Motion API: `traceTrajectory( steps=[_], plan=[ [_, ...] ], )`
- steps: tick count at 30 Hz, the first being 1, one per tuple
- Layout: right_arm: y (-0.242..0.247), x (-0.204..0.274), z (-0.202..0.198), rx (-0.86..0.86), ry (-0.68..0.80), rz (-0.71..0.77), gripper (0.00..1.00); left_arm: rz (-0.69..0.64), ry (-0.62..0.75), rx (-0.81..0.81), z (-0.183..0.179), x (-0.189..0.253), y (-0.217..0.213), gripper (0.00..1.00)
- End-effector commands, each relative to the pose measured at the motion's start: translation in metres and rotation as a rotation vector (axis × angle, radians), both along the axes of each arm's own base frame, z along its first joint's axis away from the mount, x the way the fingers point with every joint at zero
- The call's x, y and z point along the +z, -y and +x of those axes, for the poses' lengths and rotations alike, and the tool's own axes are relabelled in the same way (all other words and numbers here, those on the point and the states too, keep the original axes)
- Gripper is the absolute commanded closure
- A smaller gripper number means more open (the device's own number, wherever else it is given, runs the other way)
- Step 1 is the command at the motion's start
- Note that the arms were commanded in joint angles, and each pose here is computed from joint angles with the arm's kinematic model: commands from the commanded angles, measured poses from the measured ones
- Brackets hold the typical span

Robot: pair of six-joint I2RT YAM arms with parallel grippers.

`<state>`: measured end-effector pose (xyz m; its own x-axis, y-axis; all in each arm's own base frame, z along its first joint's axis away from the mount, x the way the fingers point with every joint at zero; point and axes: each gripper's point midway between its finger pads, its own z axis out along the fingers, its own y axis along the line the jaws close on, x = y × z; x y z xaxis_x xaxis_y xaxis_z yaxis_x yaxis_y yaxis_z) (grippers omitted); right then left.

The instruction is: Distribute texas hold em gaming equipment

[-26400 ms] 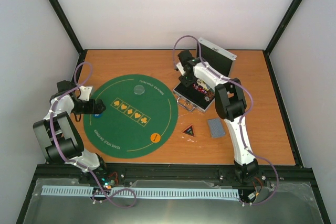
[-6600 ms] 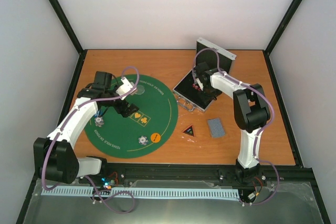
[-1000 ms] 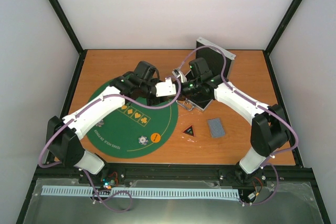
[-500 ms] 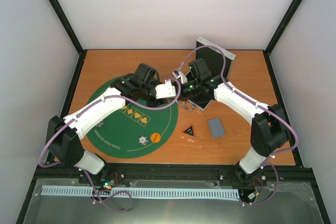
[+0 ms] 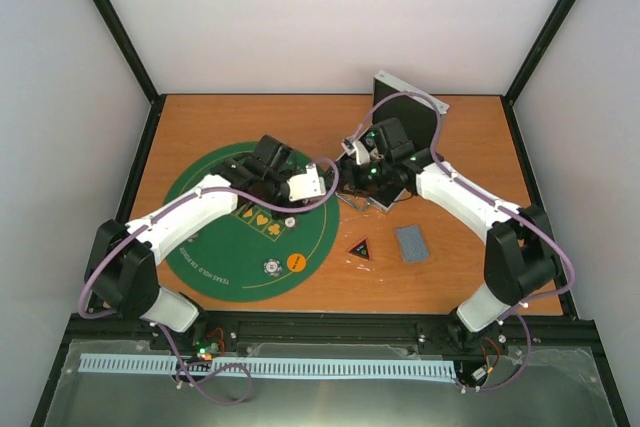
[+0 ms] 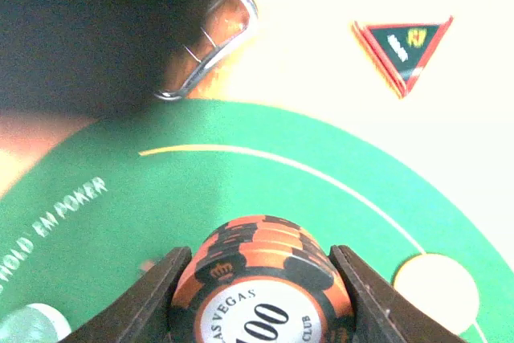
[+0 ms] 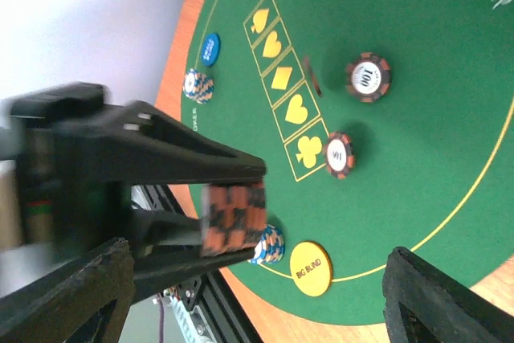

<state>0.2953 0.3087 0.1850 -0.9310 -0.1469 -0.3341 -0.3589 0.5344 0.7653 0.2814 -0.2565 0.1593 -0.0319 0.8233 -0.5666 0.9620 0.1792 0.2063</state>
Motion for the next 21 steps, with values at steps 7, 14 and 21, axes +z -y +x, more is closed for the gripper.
traceTrajectory(
  steps=[7,14,21],
  plan=[
    [0.040,0.021,0.015,-0.091,0.134,-0.050,0.16,0.052,-0.152,0.033,-0.017,-0.059,-0.016,0.99],
    [0.065,0.026,0.017,-0.163,0.182,-0.106,0.16,0.101,-0.163,0.031,-0.009,-0.095,-0.005,0.99],
    [0.089,0.026,0.013,-0.218,0.205,-0.151,0.16,0.146,-0.126,0.007,-0.001,-0.124,-0.001,0.99]
  ],
)
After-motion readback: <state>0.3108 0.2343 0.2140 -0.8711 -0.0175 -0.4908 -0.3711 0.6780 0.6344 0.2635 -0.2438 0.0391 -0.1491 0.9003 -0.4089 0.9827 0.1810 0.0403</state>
